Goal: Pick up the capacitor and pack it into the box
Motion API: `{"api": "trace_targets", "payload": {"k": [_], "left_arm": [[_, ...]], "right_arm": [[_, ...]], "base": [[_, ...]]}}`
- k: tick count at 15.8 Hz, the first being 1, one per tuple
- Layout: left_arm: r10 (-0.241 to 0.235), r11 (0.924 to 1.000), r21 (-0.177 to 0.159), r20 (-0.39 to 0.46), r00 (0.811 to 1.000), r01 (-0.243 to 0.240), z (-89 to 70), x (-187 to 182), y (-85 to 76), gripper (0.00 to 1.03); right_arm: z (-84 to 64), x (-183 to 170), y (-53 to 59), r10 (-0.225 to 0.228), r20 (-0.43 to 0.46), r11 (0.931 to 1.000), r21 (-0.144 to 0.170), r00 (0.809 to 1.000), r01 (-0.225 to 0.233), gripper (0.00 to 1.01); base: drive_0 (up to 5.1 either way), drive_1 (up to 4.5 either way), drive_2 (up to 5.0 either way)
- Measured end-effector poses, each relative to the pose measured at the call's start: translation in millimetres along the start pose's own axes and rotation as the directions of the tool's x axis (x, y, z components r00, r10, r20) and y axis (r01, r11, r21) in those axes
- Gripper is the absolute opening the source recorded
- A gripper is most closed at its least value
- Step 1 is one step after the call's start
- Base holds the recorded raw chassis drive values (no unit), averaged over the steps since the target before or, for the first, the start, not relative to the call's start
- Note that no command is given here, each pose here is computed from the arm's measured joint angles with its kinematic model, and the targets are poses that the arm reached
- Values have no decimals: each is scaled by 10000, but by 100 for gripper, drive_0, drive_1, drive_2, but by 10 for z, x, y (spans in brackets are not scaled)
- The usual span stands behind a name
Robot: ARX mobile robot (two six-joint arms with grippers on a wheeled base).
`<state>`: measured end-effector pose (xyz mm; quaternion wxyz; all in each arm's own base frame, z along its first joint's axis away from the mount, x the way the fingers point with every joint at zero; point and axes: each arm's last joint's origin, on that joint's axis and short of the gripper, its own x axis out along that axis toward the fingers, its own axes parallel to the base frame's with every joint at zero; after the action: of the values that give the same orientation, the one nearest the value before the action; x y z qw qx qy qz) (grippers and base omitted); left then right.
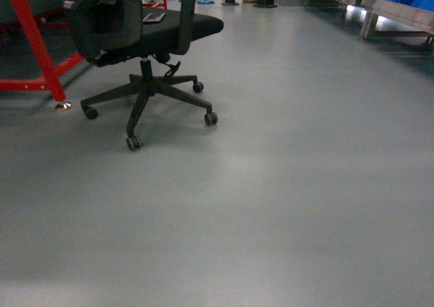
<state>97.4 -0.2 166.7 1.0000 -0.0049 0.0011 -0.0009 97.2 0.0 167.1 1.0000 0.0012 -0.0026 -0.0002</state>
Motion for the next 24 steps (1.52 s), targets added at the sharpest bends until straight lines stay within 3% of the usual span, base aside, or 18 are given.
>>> {"api": "trace_targets", "payload": {"k": [24], "left_arm": [[0, 10000, 0, 0, 10000, 0, 0, 0, 0, 44]], "right_arm": [[-3, 0, 0, 8, -34, 10000, 0, 10000, -8, 98]], "base": [[-505, 240, 240]]}}
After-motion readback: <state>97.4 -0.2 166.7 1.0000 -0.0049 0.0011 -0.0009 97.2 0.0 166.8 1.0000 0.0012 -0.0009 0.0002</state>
